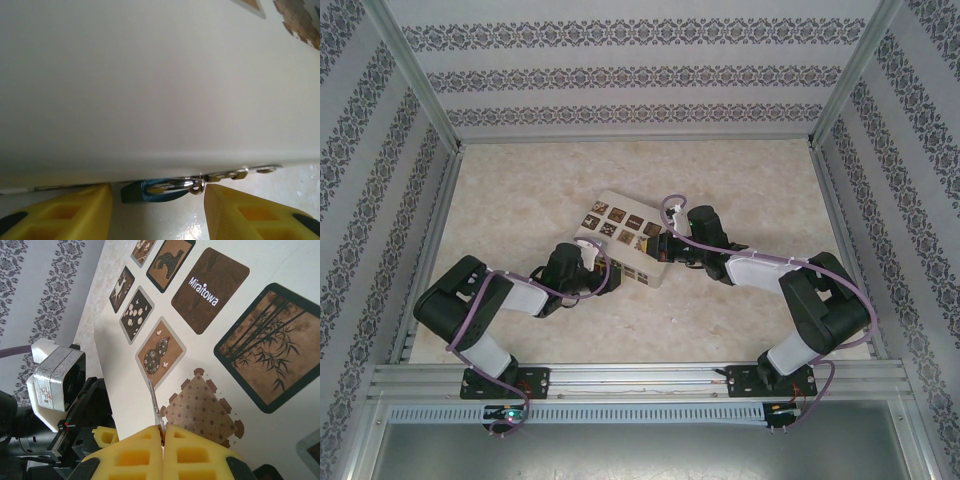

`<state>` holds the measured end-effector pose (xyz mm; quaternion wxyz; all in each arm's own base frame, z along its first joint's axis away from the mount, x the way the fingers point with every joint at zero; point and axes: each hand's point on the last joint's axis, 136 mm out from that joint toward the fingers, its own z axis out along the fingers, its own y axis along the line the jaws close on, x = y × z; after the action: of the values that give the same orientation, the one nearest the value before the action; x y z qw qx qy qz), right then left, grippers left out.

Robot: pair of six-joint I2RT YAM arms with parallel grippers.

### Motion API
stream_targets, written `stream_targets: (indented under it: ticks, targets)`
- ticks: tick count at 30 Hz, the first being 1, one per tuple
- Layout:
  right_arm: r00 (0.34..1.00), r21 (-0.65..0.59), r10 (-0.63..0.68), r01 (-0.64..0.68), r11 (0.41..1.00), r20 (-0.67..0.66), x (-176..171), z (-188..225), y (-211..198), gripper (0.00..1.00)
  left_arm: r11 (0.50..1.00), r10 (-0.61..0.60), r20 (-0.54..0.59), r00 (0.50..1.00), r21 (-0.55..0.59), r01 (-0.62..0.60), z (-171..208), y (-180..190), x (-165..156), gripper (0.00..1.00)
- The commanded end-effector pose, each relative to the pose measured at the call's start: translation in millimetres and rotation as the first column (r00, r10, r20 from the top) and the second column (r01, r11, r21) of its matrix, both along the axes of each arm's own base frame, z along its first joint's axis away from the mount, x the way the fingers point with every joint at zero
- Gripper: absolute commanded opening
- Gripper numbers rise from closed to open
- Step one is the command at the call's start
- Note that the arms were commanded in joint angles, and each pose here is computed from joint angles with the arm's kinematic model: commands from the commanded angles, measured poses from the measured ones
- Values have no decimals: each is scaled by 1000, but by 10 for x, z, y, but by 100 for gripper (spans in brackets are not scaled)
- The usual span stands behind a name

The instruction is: Unlock the padlock with the key

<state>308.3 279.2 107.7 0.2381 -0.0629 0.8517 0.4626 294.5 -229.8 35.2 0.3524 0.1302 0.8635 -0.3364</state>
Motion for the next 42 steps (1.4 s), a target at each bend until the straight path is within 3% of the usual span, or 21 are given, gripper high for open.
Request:
stream_targets:
  ticks: [1, 18, 42]
  targets:
    - [994, -105, -14, 3, 994, -106, -173, -364, -98, 0, 999, 10, 21, 1000, -40, -9, 77, -71, 118, 50]
    - [995, -104, -10, -1, 995, -103, -184, -373, -81, 0, 1000, 11, 68, 998, 16, -12, 201, -168, 105, 47]
    - [995, -102, -8, -2, 995, -99, -198, -360, -80, 0, 999, 48, 93, 994, -27, -46, 338, -288, 184, 38]
